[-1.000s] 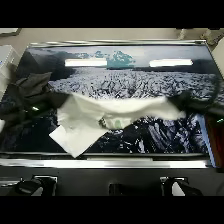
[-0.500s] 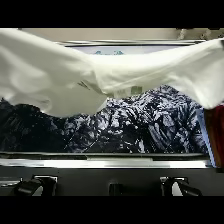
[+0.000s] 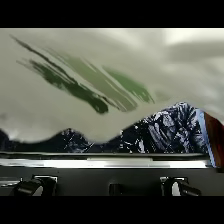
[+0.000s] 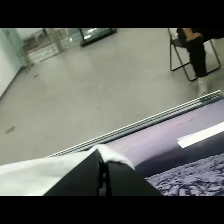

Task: Fold the clothes and pants, and hang the long-sleeved shirts on hangers.

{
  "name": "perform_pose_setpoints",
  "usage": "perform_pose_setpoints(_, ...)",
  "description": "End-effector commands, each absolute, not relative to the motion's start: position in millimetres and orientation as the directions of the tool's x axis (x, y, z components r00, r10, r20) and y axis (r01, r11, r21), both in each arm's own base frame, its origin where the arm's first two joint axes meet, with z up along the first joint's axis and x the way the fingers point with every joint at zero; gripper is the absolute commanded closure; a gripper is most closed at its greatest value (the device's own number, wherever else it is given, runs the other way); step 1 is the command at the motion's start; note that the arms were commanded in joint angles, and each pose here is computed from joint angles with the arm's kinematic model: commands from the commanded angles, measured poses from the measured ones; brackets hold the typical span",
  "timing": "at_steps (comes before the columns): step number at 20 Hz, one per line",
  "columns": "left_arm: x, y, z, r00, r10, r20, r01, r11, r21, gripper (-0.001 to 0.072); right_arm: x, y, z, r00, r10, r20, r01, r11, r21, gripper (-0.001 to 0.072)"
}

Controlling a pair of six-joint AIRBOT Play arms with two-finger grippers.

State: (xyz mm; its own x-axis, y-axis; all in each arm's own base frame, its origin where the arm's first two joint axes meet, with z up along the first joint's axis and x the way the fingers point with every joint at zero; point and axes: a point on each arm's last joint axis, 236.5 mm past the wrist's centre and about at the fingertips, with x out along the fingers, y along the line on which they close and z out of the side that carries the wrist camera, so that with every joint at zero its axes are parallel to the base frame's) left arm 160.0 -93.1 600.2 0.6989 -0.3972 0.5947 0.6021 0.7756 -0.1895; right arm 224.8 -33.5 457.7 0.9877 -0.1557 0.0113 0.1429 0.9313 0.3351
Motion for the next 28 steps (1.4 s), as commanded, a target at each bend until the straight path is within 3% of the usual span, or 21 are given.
perform_pose_setpoints(1, 153.0, -85.2, 610.5, 0.684, -0.366, 0.631, 0.575, 0.803, -0.157, 0.0688, 205.5, -52.0, 443.6, 0.966, -0.256, -0.047, 0.258, 0.923, 0.285, 0.0675)
perform_pose_setpoints(4, 155.4, -86.5, 607.7, 0.691, -0.371, 0.620, 0.568, 0.810, -0.148, 0.0687, 204.4, -49.5, 406.8, 0.949, -0.241, -0.202, 0.291, 0.917, 0.274, 0.0675)
perform_pose_setpoints(6, 174.4, -94.0, 583.7, 0.754, -0.400, 0.521, 0.515, 0.853, -0.089, 0.0687, 201.1, -45.1, 355.9, 0.886, -0.204, -0.417, 0.330, 0.908, 0.258, 0.0675)
perform_pose_setpoints(9, 228.7, -118.3, 497.4, 0.849, -0.481, 0.219, 0.509, 0.855, -0.097, 0.0688, 180.4, -28.9, 236.5, 0.589, -0.057, -0.806, 0.365, 0.909, 0.203, 0.0675)
perform_pose_setpoints(11, 263.6, -127.4, 434.5, 0.866, -0.498, 0.053, 0.499, 0.850, -0.168, 0.0687, 162.6, -8.5, 160.4, 0.372, 0.082, -0.925, 0.357, 0.907, 0.224, 0.0675)
perform_pose_setpoints(13, 287.1, -131.2, 378.3, 0.865, -0.498, -0.066, 0.476, 0.854, -0.212, 0.0687, 147.0, 5.5, 95.8, 0.216, 0.175, -0.961, 0.358, 0.901, 0.244, 0.0674)
perform_pose_setpoints(15, 300.4, -134.9, 319.6, 0.844, -0.501, -0.192, 0.449, 0.855, -0.260, 0.0687, 149.0, 5.8, 49.5, 0.174, 0.195, -0.965, 0.394, 0.885, 0.249, 0.0673)
perform_pose_setpoints(20, 301.4, -140.1, 154.6, 0.709, -0.498, -0.498, 0.244, 0.837, -0.490, 0.0686, 215.4, 18.2, -17.5, 0.306, 0.303, -0.903, 0.478, 0.771, 0.420, 0.0673)
perform_pose_setpoints(25, 278.1, -148.2, 75.9, 0.596, -0.519, -0.613, 0.157, 0.824, -0.544, 0.0686, 272.2, 30.5, -64.3, 0.317, 0.440, -0.840, 0.599, 0.594, 0.537, 0.0667)
perform_pose_setpoints(26, 276.9, -148.0, 71.8, 0.591, -0.518, -0.619, 0.152, 0.825, -0.545, 0.0686, 274.6, 35.0, -71.6, 0.298, 0.470, -0.831, 0.620, 0.567, 0.543, 0.0577)
perform_pose_setpoints(28, 281.9, -145.7, 76.0, 0.613, -0.510, -0.604, 0.152, 0.826, -0.543, 0.0686, 279.7, 39.6, -63.9, 0.244, 0.518, -0.820, 0.541, 0.629, 0.558, 0.0130)
